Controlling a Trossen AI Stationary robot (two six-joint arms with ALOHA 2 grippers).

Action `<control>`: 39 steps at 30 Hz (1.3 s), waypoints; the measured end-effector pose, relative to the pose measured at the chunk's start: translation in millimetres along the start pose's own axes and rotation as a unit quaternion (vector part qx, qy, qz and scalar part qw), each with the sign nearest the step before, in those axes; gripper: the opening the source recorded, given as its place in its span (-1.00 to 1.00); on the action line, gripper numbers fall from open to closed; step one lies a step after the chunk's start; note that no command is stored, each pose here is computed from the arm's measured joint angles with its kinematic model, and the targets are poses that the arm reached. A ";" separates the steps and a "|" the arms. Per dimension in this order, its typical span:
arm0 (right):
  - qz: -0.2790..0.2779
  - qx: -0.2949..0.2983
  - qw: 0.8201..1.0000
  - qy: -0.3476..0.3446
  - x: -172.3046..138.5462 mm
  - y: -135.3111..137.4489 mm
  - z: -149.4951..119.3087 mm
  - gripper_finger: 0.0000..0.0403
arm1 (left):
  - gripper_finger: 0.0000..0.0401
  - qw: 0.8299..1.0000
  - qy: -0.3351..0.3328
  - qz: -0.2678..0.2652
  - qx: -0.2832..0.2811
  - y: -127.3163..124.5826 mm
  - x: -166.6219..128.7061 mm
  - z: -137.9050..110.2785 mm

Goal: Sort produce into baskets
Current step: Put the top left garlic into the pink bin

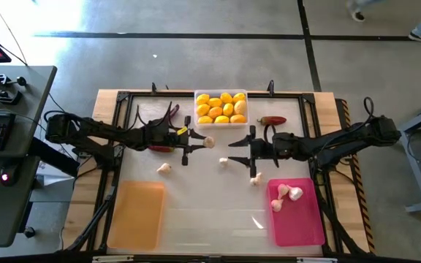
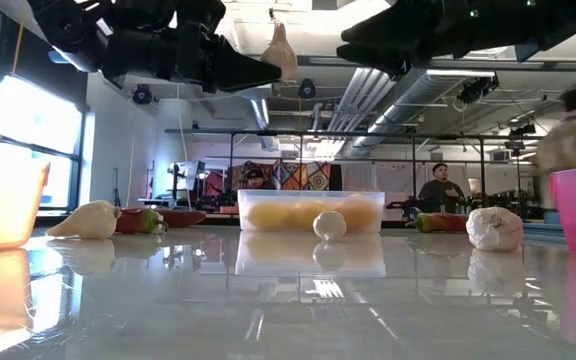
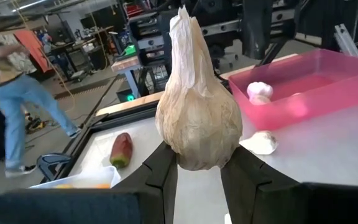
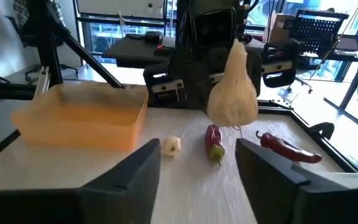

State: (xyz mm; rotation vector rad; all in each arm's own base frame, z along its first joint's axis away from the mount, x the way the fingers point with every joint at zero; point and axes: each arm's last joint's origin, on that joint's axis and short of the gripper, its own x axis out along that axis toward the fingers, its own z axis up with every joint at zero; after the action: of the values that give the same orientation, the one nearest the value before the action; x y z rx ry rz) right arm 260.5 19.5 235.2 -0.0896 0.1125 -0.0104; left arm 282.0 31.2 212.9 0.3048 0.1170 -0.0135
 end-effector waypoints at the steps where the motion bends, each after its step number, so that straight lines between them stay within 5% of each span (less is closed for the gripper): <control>1: 0.000 0.000 1.000 -0.003 1.5 0.2 -0.5 0.04 | -0.60 1.000 -0.001 -0.002 0.001 -1.2 0.1 0.5; 11: -0.012 0.009 0.996 -0.083 15.3 1.2 1.2 0.21 | -0.60 1.000 -0.006 -0.024 0.006 -11.1 3.4 8.3; 27: -0.010 0.011 0.997 -0.072 44.3 3.9 4.1 0.20 | -0.60 0.998 0.036 -0.051 0.012 -20.3 38.6 -2.1; 39: -0.004 0.024 0.998 -0.062 44.7 3.6 1.9 -0.42 | -0.60 0.999 0.011 -0.045 0.001 -18.9 39.1 2.4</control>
State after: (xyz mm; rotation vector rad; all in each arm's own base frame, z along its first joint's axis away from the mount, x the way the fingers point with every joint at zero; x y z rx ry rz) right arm 305.1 22.6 231.8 -0.0423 -0.0119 -0.0162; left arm 320.5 12.6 205.0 0.3006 0.1527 -0.0997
